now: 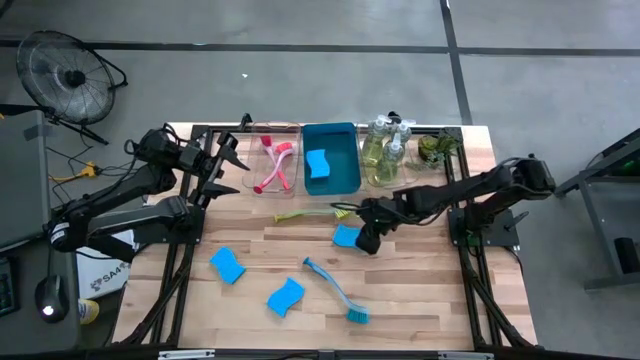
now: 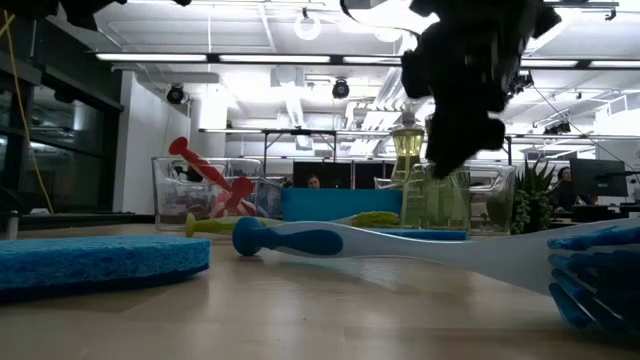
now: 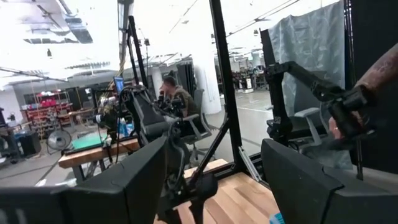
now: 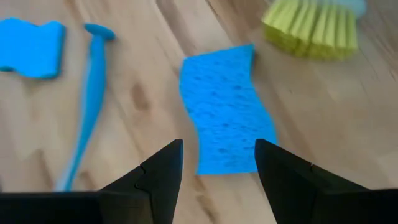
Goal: Pick & Place Kitchen Sink Supplies
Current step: Put the blue sponge into the blue bin
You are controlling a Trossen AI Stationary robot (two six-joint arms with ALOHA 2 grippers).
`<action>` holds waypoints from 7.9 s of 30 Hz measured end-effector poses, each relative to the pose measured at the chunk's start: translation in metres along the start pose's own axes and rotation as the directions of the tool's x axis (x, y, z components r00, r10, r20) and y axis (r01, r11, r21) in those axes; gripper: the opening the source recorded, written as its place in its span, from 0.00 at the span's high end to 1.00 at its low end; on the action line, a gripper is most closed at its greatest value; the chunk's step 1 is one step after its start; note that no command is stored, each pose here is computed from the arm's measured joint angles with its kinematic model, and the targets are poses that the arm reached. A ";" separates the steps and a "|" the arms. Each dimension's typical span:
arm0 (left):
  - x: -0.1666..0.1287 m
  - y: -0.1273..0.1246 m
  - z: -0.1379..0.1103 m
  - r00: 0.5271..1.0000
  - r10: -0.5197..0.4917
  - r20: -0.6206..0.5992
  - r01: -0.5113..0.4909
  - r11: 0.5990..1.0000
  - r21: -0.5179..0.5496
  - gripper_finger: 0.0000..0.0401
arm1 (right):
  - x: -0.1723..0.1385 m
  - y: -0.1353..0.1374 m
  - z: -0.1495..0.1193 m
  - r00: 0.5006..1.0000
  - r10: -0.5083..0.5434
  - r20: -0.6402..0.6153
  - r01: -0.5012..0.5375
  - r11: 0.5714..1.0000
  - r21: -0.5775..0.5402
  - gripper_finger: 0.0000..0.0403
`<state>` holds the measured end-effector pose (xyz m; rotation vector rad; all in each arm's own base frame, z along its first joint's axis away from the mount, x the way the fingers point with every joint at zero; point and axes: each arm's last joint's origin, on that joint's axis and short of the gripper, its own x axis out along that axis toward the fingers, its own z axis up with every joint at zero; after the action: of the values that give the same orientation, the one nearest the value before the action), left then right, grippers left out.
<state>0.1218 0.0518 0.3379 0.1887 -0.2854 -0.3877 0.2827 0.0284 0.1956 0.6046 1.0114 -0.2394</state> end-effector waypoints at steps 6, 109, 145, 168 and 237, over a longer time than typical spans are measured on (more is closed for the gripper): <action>0.000 0.000 0.000 1.000 0.000 0.000 0.000 1.000 0.000 0.37 | 0.015 -0.017 -0.015 0.999 -0.041 0.033 0.044 0.993 -0.106 0.52; 0.022 0.056 -0.057 0.875 0.462 -0.143 -0.462 0.712 -0.528 0.37 | -0.086 0.059 0.137 0.343 -0.377 0.860 0.658 0.750 0.066 1.00; 0.092 0.093 -0.051 0.806 0.590 -0.035 -0.563 0.748 -0.351 0.40 | -0.088 0.039 0.151 0.333 -0.407 0.850 0.616 0.776 0.131 1.00; 0.091 0.094 -0.051 0.780 0.623 -0.052 -0.599 0.720 -0.352 0.96 | -0.087 0.040 0.150 0.366 -0.367 0.855 0.610 0.789 0.077 1.00; 0.096 0.187 -0.164 0.668 0.257 -0.698 -0.713 0.490 -0.502 0.99 | -0.249 -0.010 0.024 0.739 -0.191 0.646 0.236 0.972 0.017 0.68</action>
<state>0.3217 0.2048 0.2495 -0.6304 0.4204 0.2024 0.1657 -0.0149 0.4122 0.2965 0.4042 -0.5761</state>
